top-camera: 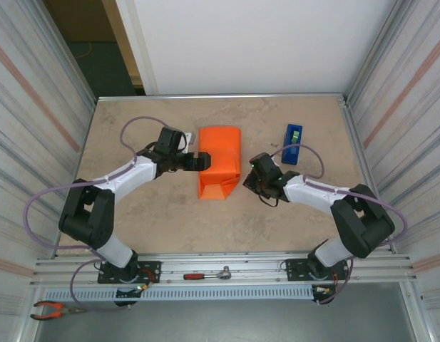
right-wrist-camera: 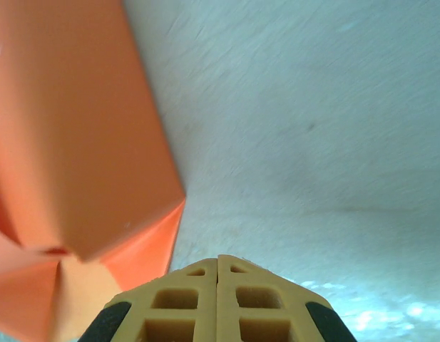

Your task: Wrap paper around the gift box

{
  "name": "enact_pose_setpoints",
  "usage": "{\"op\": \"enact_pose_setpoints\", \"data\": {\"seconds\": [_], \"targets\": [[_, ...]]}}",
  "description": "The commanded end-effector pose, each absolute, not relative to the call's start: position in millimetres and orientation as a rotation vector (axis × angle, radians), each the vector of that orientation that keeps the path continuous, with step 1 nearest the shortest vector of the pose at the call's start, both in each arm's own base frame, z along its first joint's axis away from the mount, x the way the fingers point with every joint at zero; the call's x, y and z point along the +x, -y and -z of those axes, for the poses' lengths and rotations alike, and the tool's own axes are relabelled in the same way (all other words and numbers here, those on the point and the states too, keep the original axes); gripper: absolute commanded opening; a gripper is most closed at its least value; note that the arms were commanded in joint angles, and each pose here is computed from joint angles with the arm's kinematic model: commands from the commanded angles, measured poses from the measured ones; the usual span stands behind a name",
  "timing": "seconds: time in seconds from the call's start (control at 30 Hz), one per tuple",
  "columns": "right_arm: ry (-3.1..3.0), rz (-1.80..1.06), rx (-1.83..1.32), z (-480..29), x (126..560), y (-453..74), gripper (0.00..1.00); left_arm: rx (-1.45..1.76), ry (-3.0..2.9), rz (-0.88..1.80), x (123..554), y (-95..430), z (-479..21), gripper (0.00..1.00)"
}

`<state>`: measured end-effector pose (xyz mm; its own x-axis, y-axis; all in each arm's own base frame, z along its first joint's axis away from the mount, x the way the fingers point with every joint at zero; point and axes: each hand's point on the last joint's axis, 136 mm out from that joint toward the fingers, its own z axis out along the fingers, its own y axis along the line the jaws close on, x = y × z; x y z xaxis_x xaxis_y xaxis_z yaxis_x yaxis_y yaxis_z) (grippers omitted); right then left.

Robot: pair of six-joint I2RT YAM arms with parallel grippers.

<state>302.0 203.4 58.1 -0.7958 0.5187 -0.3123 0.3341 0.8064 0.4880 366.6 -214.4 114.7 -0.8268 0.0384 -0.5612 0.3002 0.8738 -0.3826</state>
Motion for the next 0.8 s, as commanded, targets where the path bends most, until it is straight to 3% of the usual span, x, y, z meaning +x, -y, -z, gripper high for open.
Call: {"op": "enact_pose_setpoints", "data": {"seconds": [0.0,0.77], "targets": [[-2.567,-0.509,0.644,-62.6,300.2,-192.8,0.00,0.260,-2.476,0.648,372.4,215.6,-118.1,0.99],[-2.601,-0.670,0.550,-52.3,338.5,-261.4,0.00,0.332,-2.587,0.657,361.9,226.2,-79.4,0.98]]}}
